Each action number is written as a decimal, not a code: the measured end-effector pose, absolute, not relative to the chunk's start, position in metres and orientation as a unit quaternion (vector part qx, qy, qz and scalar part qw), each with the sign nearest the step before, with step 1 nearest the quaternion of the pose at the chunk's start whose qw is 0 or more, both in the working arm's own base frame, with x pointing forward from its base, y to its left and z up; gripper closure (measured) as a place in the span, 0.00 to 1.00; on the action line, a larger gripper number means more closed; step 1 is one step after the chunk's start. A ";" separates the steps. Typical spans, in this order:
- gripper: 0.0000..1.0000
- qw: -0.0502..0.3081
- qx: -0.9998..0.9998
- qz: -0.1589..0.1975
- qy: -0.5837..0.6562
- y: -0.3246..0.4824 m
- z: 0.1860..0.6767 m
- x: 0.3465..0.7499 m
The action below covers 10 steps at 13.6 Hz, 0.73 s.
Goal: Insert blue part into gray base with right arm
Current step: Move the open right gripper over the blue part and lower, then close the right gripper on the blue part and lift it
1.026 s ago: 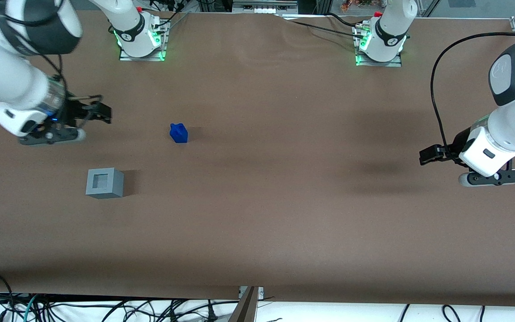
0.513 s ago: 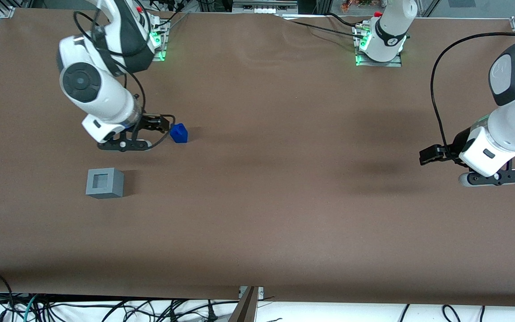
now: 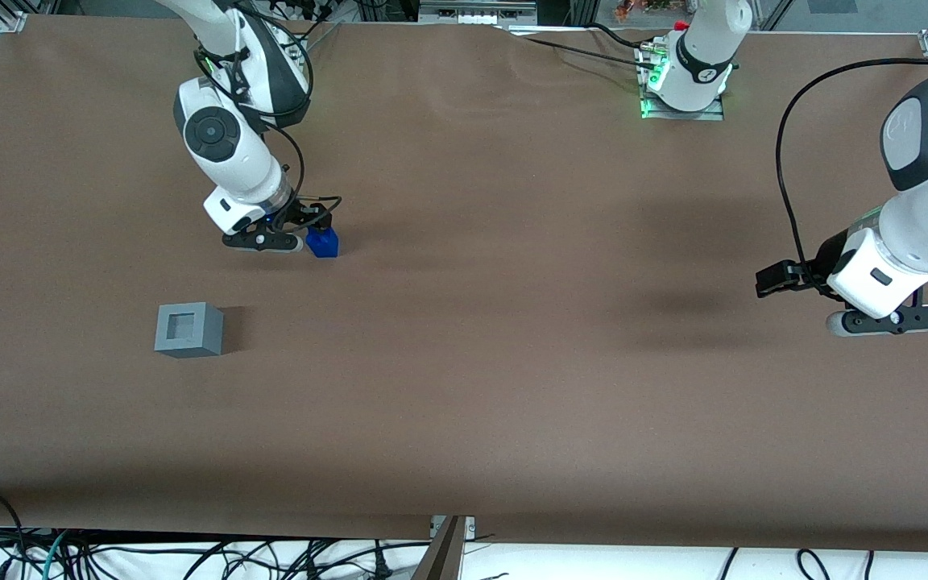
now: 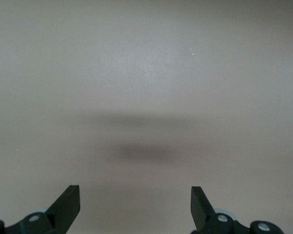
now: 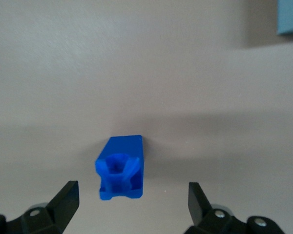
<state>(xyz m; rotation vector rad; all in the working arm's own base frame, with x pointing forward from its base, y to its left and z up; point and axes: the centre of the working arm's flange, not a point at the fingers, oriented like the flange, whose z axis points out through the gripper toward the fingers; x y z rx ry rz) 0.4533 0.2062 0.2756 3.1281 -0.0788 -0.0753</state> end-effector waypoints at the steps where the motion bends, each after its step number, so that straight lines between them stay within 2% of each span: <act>1: 0.01 0.005 0.999 -0.023 -0.026 0.206 0.268 0.447; 10: 0.01 -0.009 1.000 -0.007 -0.023 0.221 0.238 0.441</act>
